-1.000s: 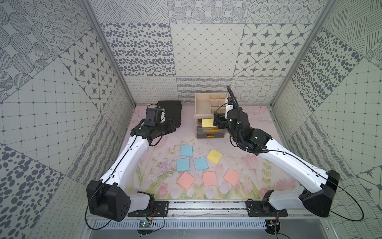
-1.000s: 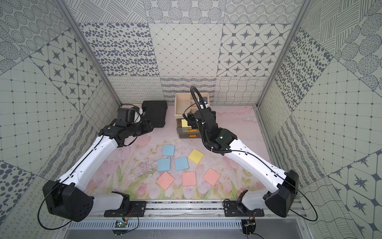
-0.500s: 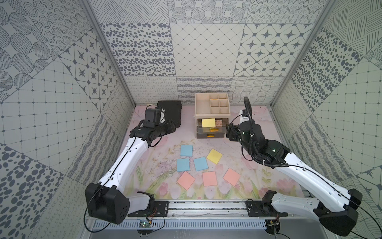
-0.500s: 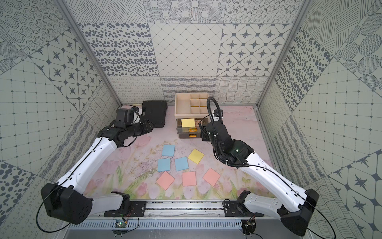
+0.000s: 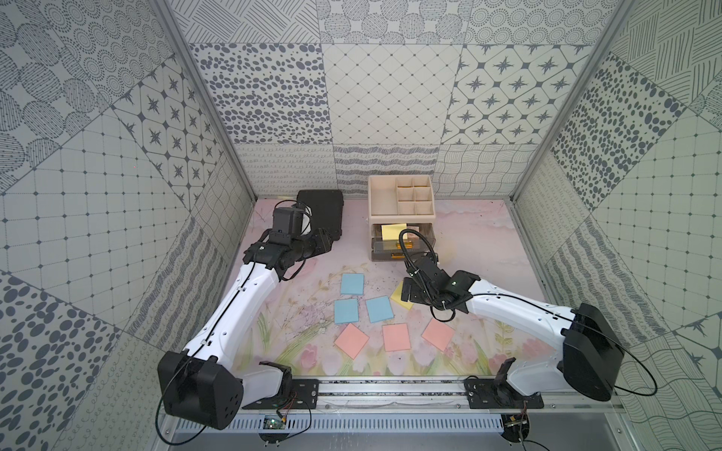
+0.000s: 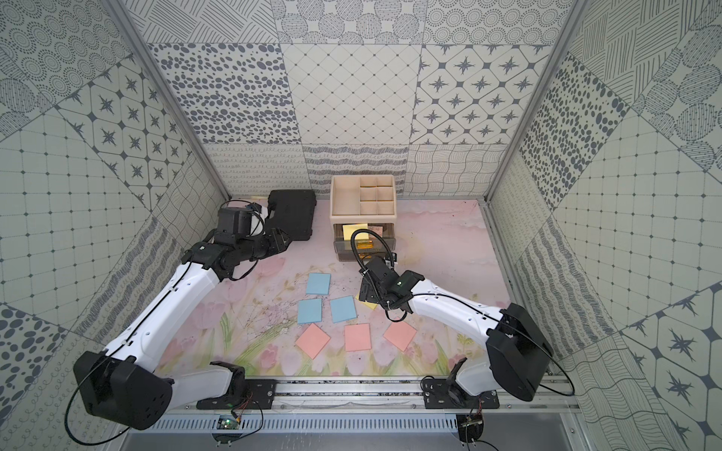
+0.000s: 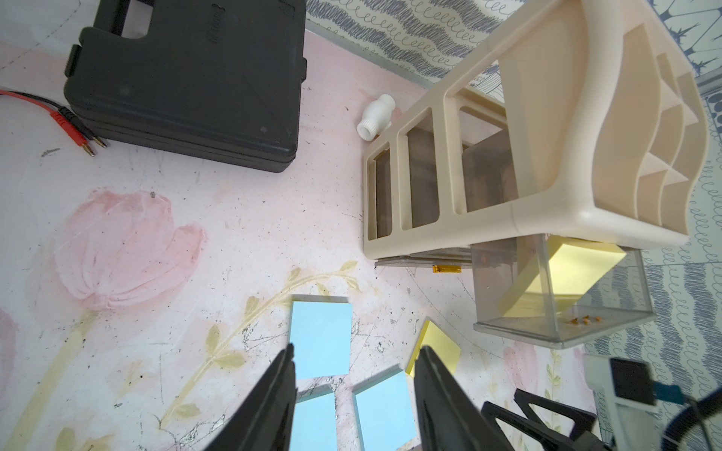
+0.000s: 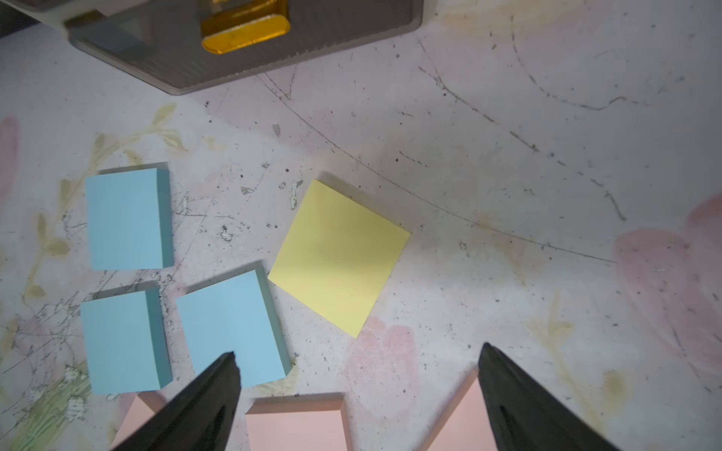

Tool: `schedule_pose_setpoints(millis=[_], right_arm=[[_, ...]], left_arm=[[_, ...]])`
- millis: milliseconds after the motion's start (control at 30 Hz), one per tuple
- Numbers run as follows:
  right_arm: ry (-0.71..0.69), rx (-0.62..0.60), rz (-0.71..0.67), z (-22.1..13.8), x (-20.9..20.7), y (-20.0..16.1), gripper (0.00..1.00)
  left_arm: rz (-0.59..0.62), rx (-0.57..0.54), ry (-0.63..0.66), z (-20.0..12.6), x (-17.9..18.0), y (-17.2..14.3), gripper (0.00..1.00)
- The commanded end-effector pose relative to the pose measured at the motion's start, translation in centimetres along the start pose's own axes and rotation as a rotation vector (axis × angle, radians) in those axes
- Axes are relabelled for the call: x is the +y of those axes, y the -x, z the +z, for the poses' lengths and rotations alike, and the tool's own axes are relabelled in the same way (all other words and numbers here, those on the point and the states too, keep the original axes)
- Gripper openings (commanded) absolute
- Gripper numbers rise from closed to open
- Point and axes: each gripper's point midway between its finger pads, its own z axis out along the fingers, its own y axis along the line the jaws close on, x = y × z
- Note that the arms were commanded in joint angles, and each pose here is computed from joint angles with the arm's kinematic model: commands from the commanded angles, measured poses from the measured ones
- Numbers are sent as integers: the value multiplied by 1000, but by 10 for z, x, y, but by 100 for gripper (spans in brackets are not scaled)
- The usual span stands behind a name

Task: Please put the sticky notes in the drawer by color
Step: Pick up the sticky notes from the center of the board.

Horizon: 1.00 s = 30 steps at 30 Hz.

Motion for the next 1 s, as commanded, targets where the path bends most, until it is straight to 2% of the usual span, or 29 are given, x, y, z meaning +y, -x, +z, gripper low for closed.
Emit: schedule_pose_setpoints(millis=[0, 100, 233, 367, 533, 967], right_arm=[[-10, -1, 85, 11, 13, 4, 99], [24, -29, 85, 22, 27, 3, 99], [-35, -13, 86, 36, 30, -3, 99], [-33, -16, 63, 47, 41, -6, 99], [-115, -19, 64, 54, 32, -4, 99], [-176, -1, 93, 70, 18, -9, 99]], left_arm=[[16, -44, -27, -8, -5, 6, 53], [24, -56, -27, -13, -6, 6, 53], [31, -60, -31, -19, -7, 4, 53], [36, -73, -41, -25, -9, 2, 53], [41, -84, -43, -31, -9, 1, 53], [31, -86, -48, -32, -10, 1, 53]])
